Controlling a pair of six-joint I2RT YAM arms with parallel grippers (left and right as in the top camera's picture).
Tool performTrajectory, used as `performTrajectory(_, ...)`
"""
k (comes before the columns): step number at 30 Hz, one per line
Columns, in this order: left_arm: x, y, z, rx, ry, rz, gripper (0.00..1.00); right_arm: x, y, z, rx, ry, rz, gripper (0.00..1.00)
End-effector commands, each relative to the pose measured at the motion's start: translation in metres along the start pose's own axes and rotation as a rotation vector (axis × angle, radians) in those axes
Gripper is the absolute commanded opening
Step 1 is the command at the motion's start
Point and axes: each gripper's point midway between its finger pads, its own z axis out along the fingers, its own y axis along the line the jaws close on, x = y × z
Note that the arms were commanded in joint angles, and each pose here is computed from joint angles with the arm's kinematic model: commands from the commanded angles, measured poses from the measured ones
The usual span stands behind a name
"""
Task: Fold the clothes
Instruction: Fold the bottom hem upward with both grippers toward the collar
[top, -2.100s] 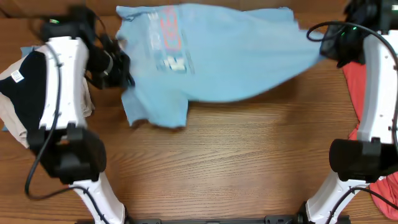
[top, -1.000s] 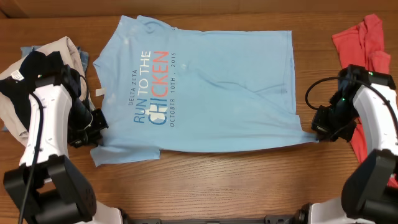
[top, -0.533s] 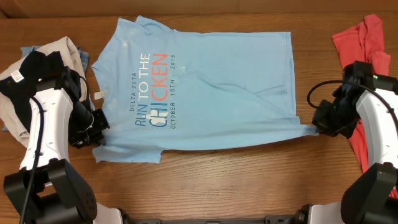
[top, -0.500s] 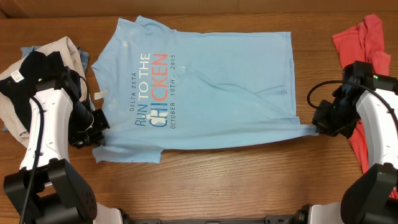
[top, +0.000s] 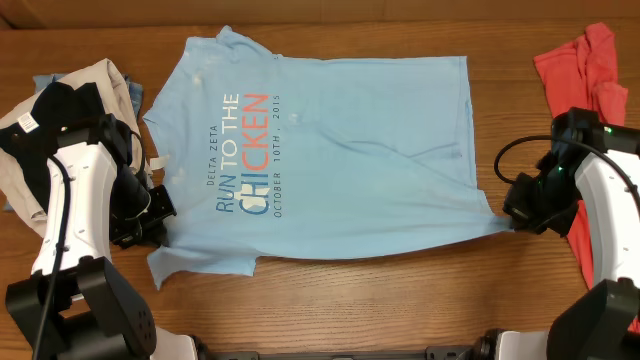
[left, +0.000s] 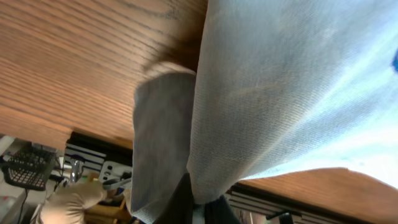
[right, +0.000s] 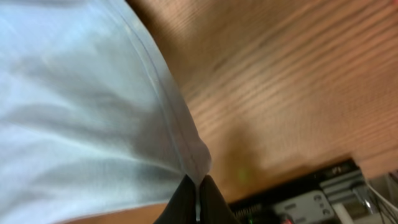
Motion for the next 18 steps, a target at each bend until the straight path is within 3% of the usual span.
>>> performTrajectory(1,-0.011,-0.001,-0.008,0.020,-0.089,-0.046,0.04,-0.013,0.001,-0.010,-0.011,-0.105,0.014,0.04)
performTrajectory(8,-0.069,-0.037,-0.023,0.208,-0.313,-0.051,0.04,-0.050,0.035,-0.016,-0.110,-0.259,-0.091,0.04)
performTrajectory(18,-0.120,-0.058,-0.049,0.325,-0.523,-0.069,0.04,-0.099,0.068,-0.015,-0.176,-0.412,-0.153,0.04)
